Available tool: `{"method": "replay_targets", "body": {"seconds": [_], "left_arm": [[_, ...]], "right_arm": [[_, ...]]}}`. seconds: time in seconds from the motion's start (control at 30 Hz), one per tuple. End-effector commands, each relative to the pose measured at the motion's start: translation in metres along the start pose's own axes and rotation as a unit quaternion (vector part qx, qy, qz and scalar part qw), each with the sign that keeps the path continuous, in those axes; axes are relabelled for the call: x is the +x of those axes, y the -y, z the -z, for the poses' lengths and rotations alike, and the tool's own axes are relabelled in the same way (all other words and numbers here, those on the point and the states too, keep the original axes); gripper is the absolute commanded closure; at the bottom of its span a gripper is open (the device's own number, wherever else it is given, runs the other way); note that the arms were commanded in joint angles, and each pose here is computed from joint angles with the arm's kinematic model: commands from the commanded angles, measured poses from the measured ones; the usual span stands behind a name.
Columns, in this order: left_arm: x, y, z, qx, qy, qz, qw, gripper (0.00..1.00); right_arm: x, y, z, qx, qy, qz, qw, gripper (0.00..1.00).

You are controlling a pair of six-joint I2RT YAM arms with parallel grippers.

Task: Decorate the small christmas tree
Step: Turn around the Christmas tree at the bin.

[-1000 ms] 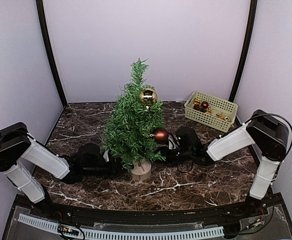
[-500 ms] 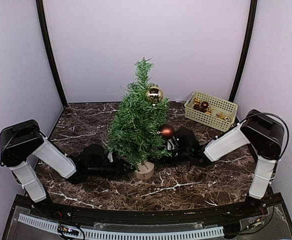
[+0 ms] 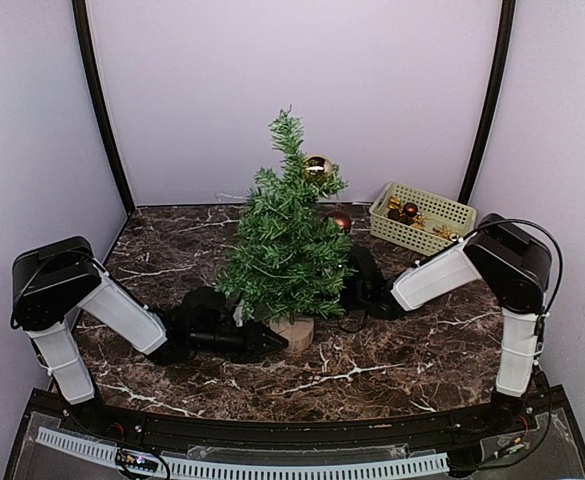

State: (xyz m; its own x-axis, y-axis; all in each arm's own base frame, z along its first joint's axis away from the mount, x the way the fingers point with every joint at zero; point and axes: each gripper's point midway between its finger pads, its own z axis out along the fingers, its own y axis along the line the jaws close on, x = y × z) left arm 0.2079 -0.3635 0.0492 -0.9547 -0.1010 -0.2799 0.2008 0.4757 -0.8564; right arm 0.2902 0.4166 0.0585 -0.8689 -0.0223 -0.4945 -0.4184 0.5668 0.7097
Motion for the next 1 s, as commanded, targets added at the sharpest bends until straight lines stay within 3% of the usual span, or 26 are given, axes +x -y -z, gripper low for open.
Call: {"method": "replay_targets", "body": {"seconds": [0.0,0.53,0.77,0.97], "left_arm": [[-0.011,0.007,0.001,0.000,0.019,-0.024,1.000,0.73],[-0.021,-0.012,0.065,-0.088,0.089,-0.042,0.991,0.48],[-0.037,0.010,0.063,-0.060,0.088,-0.080,0.991,0.37],[-0.044,0.009,0.049,-0.053,0.082,-0.085,0.992,0.36]], "right_arm": [[-0.005,-0.012,0.003,-0.024,-0.001,0.025,0.999,0.56],[-0.025,0.030,0.096,0.078,0.077,-0.006,0.994,0.26],[0.000,0.006,0.098,0.046,0.073,-0.039,0.995,0.28],[0.025,-0.009,0.075,0.010,0.061,-0.068,0.996,0.34]]}}
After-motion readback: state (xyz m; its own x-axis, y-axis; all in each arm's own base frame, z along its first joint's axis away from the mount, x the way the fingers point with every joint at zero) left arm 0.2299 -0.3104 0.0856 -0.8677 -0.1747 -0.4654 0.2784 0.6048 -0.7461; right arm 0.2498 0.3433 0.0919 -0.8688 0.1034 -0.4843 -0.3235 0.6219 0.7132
